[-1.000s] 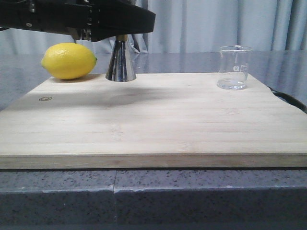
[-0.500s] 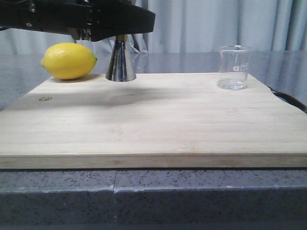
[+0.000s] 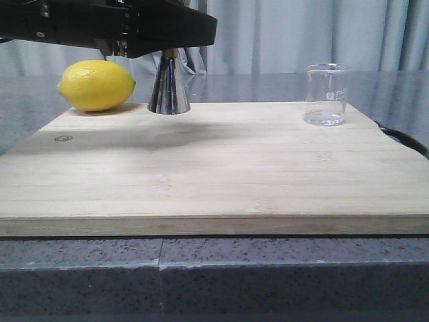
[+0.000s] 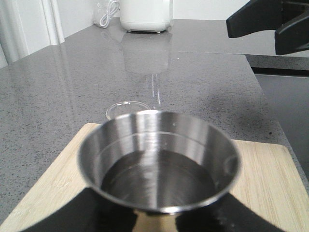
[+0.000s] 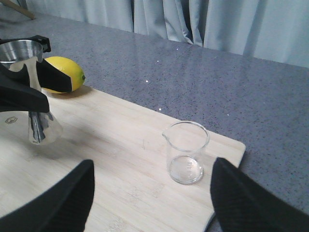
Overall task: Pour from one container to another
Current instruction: 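Withdraw the right gripper upward away from the beaker, then lower the filled jigger onto the board with the left gripper, then open the left gripper and withdraw it from the jigger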
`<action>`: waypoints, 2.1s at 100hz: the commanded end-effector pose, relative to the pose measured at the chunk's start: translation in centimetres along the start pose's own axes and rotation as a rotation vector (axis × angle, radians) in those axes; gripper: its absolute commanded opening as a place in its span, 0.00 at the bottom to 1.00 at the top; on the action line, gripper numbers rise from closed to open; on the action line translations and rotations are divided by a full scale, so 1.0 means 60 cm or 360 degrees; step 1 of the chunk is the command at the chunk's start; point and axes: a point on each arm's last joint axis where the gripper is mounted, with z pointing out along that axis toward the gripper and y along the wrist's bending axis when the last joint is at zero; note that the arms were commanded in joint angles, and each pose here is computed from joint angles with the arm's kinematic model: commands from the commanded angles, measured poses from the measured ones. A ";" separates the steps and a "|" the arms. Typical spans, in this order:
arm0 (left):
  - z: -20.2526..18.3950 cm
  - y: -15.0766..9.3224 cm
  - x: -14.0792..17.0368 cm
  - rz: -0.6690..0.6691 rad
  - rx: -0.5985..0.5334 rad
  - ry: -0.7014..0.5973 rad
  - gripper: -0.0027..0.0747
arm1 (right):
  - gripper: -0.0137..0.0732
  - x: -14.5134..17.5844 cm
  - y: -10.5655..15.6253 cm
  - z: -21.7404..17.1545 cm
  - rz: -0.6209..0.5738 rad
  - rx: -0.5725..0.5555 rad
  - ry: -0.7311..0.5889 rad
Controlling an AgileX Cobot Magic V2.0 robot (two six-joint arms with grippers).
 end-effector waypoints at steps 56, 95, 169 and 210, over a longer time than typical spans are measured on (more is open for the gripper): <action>0.004 0.002 -0.034 0.0040 0.0027 -0.0205 0.37 | 0.69 -0.017 -0.007 -0.006 -0.0007 0.0075 -0.0066; 0.012 0.012 -0.007 -0.0029 0.0035 -0.0177 0.37 | 0.69 -0.017 -0.007 -0.006 -0.0007 0.0077 -0.0066; 0.013 0.011 -0.003 -0.0051 0.0074 -0.0196 0.74 | 0.69 -0.017 -0.007 -0.006 -0.0006 0.0084 -0.0068; -0.021 -0.015 -0.045 0.0008 -0.0091 0.0394 0.80 | 0.69 -0.017 -0.007 -0.006 -0.0004 0.0077 -0.0068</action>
